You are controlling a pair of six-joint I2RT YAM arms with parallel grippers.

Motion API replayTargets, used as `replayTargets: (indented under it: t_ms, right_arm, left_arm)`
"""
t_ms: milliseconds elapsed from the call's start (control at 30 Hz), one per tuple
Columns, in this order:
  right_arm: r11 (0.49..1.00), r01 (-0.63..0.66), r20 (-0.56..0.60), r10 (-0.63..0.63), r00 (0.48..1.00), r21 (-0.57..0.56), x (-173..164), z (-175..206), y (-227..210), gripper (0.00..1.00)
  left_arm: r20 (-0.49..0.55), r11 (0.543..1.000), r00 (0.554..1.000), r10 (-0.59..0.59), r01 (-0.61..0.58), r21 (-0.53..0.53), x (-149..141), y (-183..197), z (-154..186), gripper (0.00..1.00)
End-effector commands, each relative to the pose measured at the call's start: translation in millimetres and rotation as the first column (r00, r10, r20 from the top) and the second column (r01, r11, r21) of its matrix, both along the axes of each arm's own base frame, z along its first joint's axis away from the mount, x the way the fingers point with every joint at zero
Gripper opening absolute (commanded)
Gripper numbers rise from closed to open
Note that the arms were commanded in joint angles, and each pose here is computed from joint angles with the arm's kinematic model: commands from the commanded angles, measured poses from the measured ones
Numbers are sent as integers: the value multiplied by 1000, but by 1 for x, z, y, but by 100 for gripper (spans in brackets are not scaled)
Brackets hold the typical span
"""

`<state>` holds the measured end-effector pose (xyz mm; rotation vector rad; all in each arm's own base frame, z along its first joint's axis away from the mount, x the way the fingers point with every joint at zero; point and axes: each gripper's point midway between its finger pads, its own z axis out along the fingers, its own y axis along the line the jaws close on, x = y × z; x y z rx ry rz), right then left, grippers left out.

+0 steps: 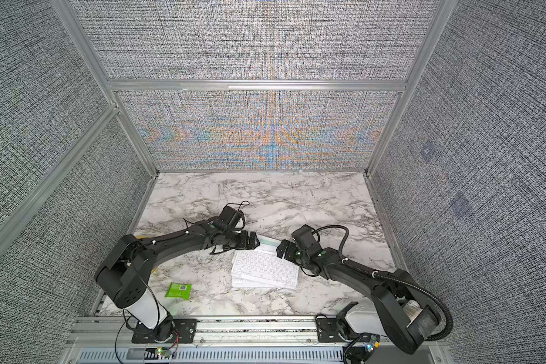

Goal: Stack the numeric keypads
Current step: Place the numeric keypad at the numeric keypad, then adjust the numeric keypads at the center of the board.

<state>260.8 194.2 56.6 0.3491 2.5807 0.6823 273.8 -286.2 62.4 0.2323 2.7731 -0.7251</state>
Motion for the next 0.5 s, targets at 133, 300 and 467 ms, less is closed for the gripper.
replayTargets:
  t_ms: [133,300,467]
  right_arm:
    - [1000,-20,58,18,998,24,16,15,13,99]
    - [1000,-27,54,27,998,12,17,23,14,99]
    - [999,-43,27,43,999,-11,10,24,14,99]
  left_arm:
    - [2,993,999,-43,43,-110,-9,-24,19,96]
    - [10,990,999,-37,38,-138,-17,-26,39,96]
    - [-39,988,999,-6,0,-157,-31,-22,41,96]
